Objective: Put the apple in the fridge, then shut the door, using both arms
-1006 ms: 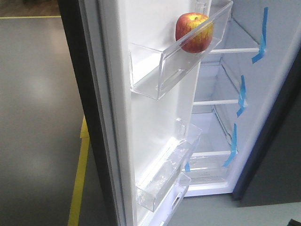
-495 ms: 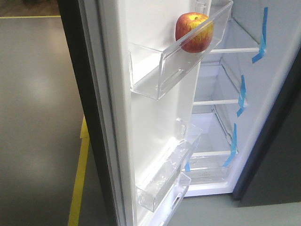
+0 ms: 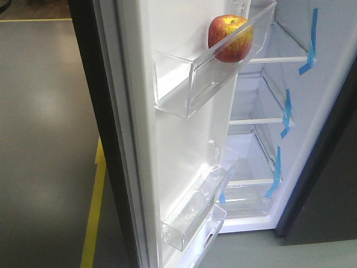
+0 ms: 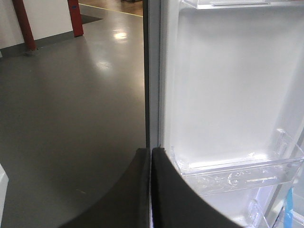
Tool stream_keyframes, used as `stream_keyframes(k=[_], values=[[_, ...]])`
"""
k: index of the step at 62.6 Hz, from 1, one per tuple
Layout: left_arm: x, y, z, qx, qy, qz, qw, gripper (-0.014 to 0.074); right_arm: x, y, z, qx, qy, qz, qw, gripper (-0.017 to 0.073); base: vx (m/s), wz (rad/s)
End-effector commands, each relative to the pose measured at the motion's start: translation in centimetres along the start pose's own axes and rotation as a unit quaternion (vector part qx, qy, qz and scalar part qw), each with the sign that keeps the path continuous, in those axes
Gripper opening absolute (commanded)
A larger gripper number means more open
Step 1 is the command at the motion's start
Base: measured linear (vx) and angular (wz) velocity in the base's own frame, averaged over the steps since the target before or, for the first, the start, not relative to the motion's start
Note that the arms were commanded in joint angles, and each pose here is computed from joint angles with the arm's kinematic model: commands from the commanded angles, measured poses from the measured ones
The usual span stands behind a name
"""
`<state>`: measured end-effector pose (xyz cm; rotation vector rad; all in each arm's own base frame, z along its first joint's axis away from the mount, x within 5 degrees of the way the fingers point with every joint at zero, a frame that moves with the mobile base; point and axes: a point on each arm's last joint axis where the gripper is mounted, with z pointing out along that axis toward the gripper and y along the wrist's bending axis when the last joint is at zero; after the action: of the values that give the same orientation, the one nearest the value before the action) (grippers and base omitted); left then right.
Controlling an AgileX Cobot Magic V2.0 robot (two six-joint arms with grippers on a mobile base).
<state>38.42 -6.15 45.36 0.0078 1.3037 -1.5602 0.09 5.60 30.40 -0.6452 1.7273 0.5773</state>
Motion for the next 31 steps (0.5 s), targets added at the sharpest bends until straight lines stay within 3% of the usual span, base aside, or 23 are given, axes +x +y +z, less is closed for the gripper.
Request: stream_keyframes(k=[1, 17, 31], values=[[0.0, -3.3, 0.7, 0.066, 0.001, -0.001, 0.998, 0.0391, -1.1, 0.0, -0.1, 0.005, -0.03, 0.006, 1.0, 0.0004, 0.0, 0.0], [1.7, -4.6, 1.3, 0.124, 0.05, -0.004, 0.991, 0.0391, -1.4, -0.3, -0.2, 0.016, -0.046, 0.008, 0.999, 0.0004, 0.0, 0.0], [4.3, -6.4, 2.2, 0.198, 0.111, -0.017, 0.974, 0.0391, -1.7, -0.6, -0.2, 0.033, -0.065, 0.008, 0.997, 0.0004, 0.0, 0.0]])
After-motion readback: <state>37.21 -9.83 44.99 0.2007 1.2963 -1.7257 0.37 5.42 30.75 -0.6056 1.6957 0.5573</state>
